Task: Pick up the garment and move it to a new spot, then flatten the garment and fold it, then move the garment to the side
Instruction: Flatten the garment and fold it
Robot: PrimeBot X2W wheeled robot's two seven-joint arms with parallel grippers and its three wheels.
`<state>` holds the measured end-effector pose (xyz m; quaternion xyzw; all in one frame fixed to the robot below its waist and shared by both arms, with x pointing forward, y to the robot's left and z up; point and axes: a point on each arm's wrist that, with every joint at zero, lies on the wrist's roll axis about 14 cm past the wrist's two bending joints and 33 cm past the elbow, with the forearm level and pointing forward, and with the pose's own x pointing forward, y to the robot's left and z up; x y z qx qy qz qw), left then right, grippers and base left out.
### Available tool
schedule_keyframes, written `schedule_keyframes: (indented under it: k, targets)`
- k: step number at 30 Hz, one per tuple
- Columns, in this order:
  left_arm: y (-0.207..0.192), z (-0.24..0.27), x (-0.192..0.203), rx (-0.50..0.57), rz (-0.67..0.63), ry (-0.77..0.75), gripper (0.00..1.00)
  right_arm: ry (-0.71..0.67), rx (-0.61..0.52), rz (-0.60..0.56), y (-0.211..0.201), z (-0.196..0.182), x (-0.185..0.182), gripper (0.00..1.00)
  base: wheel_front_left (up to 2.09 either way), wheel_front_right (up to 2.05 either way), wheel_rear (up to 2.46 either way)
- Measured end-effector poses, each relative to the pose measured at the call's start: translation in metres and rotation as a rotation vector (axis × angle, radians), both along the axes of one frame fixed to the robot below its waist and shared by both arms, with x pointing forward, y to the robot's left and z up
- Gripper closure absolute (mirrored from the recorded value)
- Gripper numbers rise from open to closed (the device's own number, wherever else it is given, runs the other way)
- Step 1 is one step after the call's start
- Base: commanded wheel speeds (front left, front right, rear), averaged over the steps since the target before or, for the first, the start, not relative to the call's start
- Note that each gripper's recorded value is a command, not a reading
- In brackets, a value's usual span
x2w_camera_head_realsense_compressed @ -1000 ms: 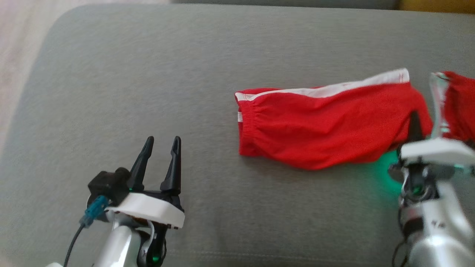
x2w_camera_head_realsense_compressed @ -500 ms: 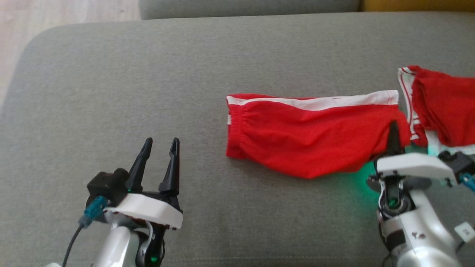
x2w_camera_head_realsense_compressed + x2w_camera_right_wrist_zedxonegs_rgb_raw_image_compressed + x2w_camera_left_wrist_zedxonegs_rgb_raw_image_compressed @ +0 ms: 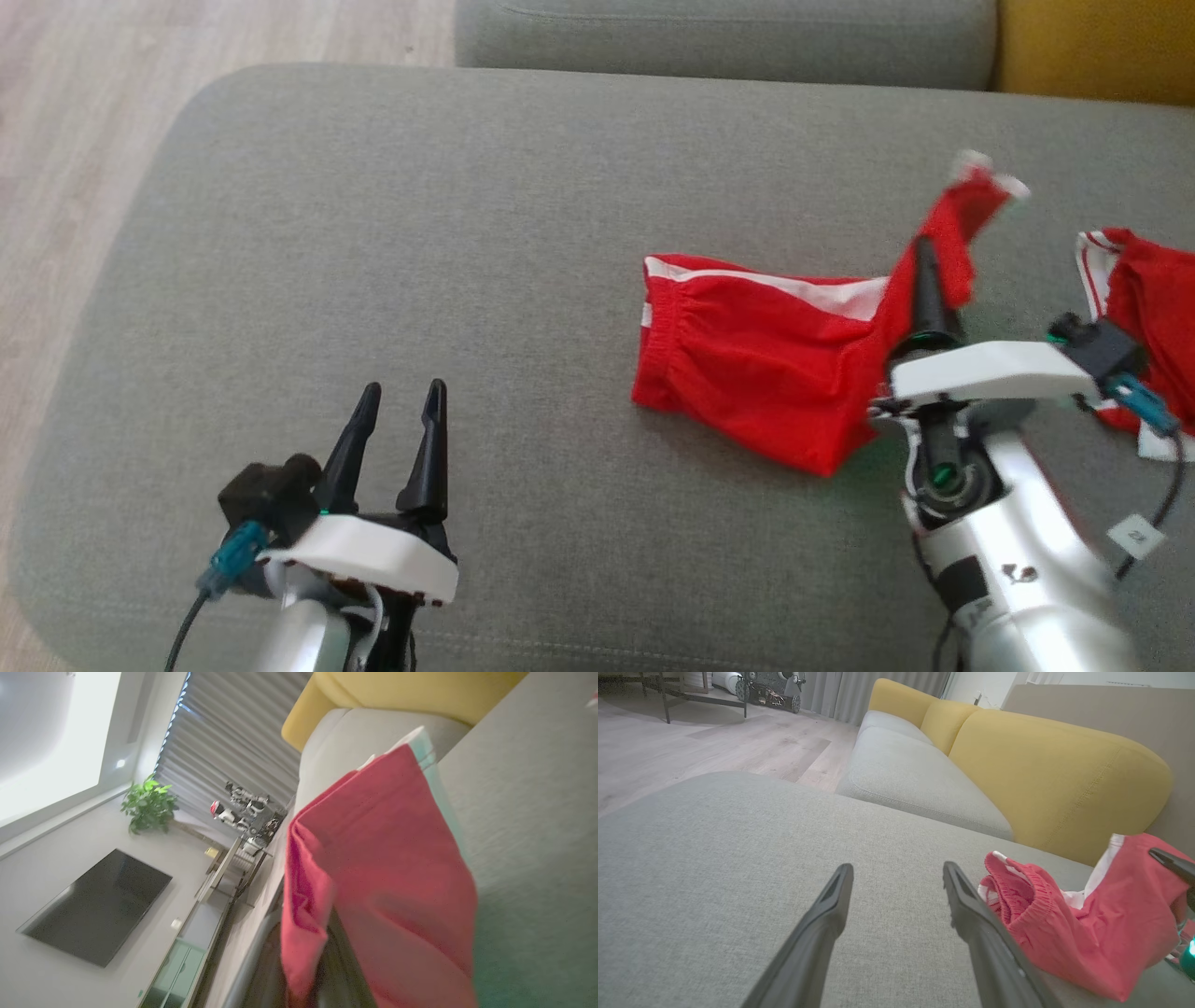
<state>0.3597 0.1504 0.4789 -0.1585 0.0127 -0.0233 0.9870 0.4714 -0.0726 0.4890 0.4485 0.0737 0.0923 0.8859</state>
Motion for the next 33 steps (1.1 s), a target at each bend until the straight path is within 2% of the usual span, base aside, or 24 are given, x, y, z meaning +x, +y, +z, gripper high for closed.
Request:
schedule_keyframes:
  k: [1,2,3,8,24,25,26,33]
  targets:
    - [0.0,0.0,0.0,0.0,0.0,0.0,0.0,0.0,0.0,0.0,0.0,0.0,0.0,1.0,0.0,0.0,0.0]
    - [0.003,0.001,-0.003,-0.005,0.012,-0.003,0.0,-0.014,0.003,0.05,0.017,0.005,-0.004,1.0,0.0,0.0,0.0]
    - [0.003,0.001,-0.003,-0.005,0.012,-0.003,0.0,-0.014,0.003,0.05,0.017,0.005,-0.004,1.0,0.0,0.0,0.0]
    - [0.01,0.005,-0.007,-0.004,0.033,-0.015,0.0,-0.04,-0.005,0.196,0.062,0.014,-0.019,1.0,0.0,0.0,0.0]
    - [0.018,-0.003,-0.011,-0.017,0.063,0.014,0.0,0.058,-0.1,0.477,0.129,-0.031,-0.07,1.0,0.0,0.0,0.0]
    - [0.02,-0.005,-0.011,-0.033,0.076,0.022,0.0,0.056,-0.106,0.491,0.132,-0.031,-0.072,0.32,0.0,0.0,0.0]
    - [0.021,-0.007,-0.011,-0.039,0.079,0.029,0.0,0.056,-0.11,0.503,0.135,-0.032,-0.075,0.0,0.0,0.0,0.0]
    - [0.021,-0.011,-0.012,-0.037,0.079,0.041,0.0,0.078,-0.144,0.615,0.154,-0.042,-0.099,0.0,0.0,0.0,0.0]
